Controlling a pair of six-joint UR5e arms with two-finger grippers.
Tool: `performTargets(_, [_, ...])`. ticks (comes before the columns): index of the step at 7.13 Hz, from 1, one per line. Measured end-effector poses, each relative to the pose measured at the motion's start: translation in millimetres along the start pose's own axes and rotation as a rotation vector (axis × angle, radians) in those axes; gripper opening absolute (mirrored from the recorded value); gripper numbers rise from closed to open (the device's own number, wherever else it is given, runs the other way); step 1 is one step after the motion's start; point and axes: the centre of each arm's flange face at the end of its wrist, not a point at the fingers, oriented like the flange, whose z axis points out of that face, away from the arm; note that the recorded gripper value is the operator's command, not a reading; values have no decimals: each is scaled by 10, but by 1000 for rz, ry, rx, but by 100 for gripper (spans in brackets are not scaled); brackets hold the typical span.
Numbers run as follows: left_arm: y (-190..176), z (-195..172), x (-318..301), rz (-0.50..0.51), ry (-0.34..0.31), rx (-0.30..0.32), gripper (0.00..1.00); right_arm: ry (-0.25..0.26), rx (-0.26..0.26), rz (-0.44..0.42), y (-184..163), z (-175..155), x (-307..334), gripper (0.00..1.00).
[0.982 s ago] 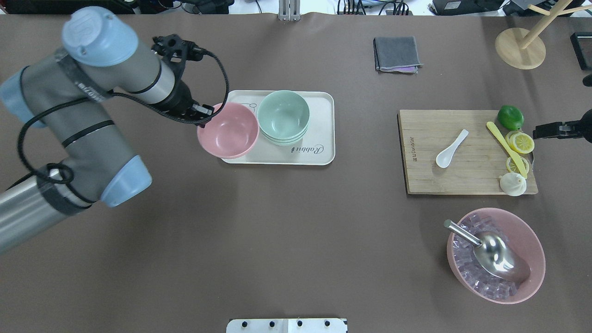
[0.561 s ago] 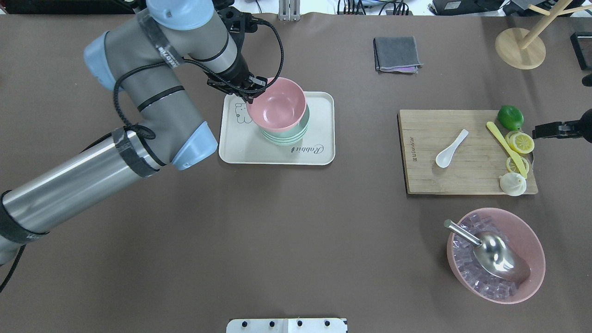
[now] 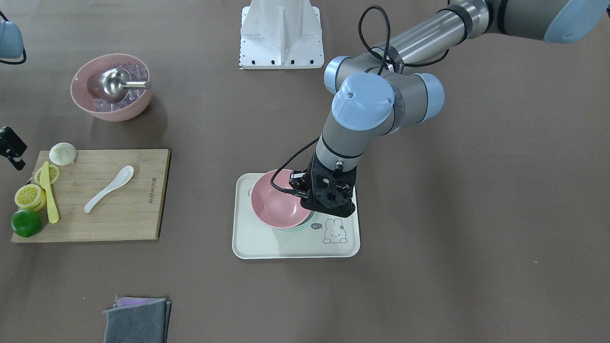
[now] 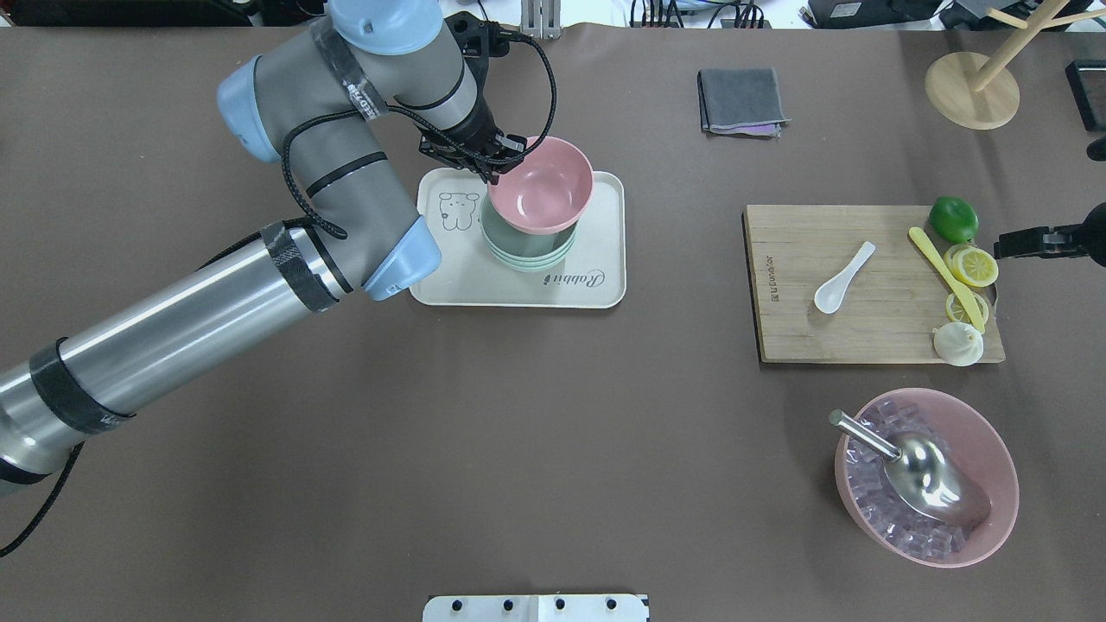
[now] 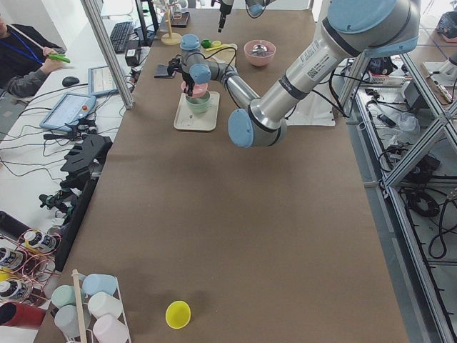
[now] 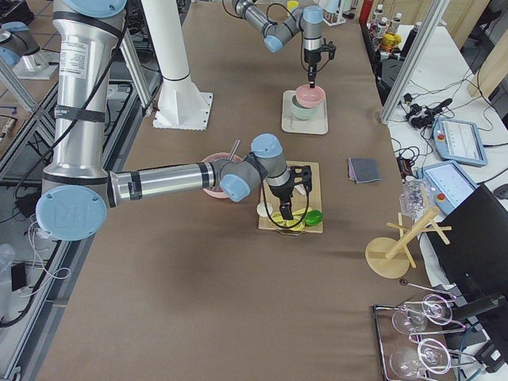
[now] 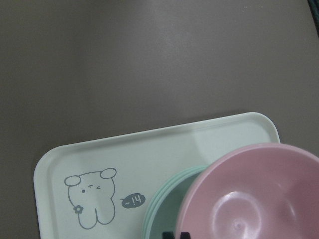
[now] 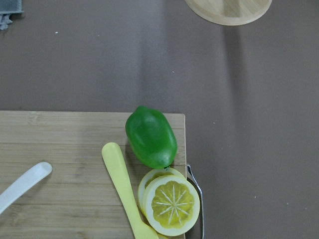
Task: Stack pink bowl on green and place spoon
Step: 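Lower the pink bowl into the green bowl and open the left gripper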
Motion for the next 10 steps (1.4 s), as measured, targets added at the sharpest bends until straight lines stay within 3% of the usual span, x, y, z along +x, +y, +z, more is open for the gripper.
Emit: performTargets(10, [212,231,-58,11,-4,-21,0,-1,1,-1,1,-8,-3,100])
